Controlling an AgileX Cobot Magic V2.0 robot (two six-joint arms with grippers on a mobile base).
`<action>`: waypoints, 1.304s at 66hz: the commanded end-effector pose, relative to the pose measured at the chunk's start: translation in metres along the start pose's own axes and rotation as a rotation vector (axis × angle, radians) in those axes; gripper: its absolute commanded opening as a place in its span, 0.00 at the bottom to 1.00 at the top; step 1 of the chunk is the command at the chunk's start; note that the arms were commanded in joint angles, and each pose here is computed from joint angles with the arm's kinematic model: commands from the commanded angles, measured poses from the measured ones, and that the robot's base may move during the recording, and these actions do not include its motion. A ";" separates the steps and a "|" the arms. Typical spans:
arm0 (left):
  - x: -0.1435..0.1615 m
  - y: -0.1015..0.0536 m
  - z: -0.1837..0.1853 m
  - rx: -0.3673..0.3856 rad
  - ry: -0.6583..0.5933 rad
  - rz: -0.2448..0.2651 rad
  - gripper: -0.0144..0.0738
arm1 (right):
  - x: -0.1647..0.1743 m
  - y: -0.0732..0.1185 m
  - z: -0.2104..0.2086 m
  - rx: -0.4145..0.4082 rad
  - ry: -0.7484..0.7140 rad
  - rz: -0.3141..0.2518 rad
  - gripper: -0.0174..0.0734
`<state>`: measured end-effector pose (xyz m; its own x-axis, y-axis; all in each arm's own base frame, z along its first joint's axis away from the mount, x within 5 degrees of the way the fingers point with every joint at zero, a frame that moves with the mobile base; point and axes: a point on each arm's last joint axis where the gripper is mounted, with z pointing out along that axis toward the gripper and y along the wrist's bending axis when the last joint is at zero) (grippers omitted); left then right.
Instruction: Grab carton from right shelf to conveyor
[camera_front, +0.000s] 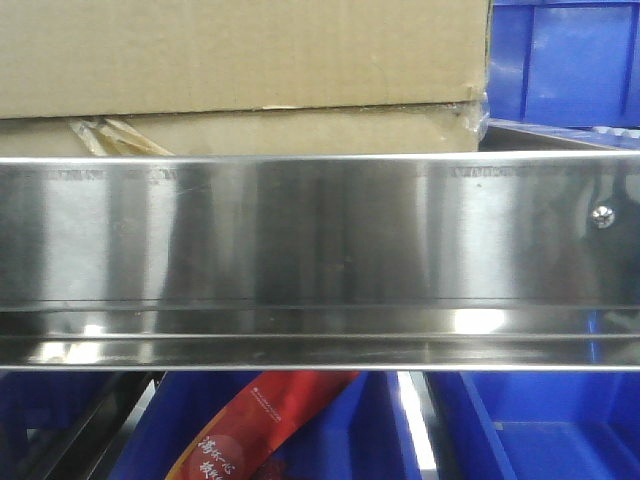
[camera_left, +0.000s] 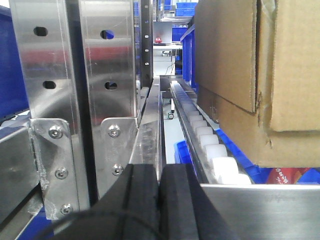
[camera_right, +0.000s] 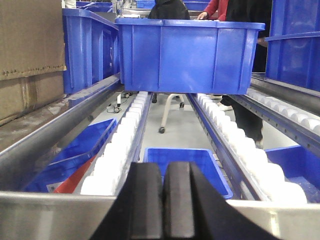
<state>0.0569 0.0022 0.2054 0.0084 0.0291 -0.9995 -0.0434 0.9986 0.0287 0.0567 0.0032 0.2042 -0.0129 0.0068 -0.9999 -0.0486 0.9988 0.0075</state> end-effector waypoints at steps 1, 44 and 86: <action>-0.003 0.000 0.000 -0.003 -0.021 -0.002 0.16 | -0.002 0.000 0.000 0.007 -0.028 -0.008 0.12; -0.005 0.001 -0.001 -0.007 -0.048 -0.002 0.16 | -0.002 0.000 0.000 0.007 -0.028 -0.008 0.12; -0.072 0.003 -0.016 -0.018 -0.304 -0.028 0.16 | -0.063 -0.001 -0.014 0.018 -0.285 -0.009 0.12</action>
<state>0.0485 0.0036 0.2516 0.2730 0.0146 -0.9619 -0.0630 0.9980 -0.0028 0.0515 0.0012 0.2400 0.2068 0.0152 -0.9783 -0.0302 0.9995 0.0091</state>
